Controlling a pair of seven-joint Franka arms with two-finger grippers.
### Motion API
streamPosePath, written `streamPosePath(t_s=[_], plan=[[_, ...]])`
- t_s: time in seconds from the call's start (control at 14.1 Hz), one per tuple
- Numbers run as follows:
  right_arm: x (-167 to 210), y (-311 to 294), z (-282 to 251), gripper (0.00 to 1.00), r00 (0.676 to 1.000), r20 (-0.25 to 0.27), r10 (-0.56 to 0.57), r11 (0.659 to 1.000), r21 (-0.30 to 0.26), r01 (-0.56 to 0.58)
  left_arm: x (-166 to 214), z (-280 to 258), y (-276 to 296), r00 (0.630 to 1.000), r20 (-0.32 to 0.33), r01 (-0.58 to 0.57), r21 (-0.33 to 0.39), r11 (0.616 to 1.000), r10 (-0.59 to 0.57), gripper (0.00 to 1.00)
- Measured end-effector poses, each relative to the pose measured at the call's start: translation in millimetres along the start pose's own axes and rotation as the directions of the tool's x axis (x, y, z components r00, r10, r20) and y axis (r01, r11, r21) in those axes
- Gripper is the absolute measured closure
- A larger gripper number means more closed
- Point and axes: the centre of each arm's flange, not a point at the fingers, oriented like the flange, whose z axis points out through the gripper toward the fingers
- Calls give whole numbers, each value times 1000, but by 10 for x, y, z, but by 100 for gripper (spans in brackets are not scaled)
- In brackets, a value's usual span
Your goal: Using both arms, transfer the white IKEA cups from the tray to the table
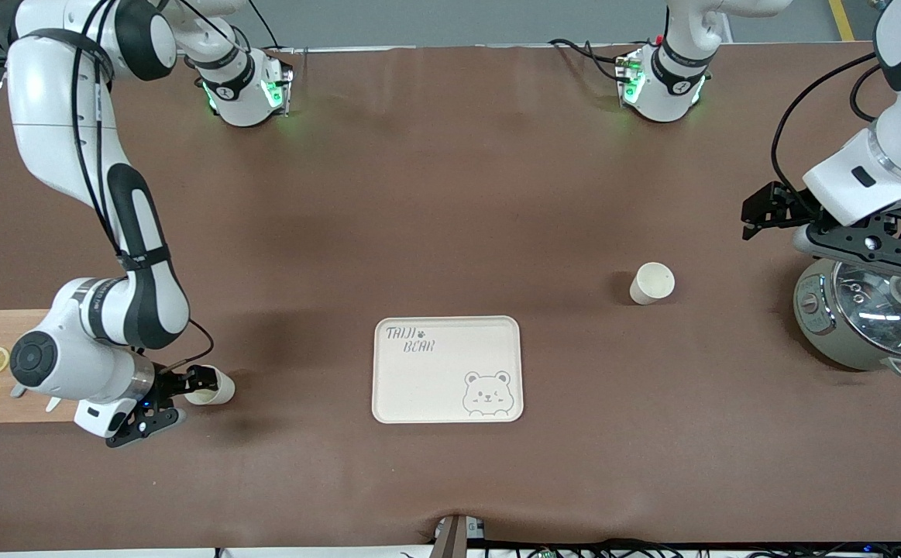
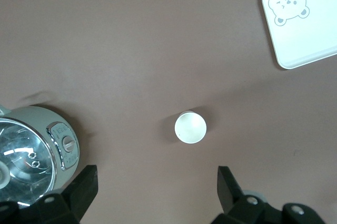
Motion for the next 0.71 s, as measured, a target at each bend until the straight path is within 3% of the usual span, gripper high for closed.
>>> streamPosePath(t_s=[0.5, 0.71], plan=[[2, -222, -1065, 0, 985, 148, 89, 992, 75, -101, 5, -38, 83, 1000, -8, -15, -1, 1000, 15, 0], [-214, -454, -2065, 0, 975, 167, 148, 983, 82, -164, 15, -45, 163, 1000, -9, -29, -2, 1000, 29, 0]])
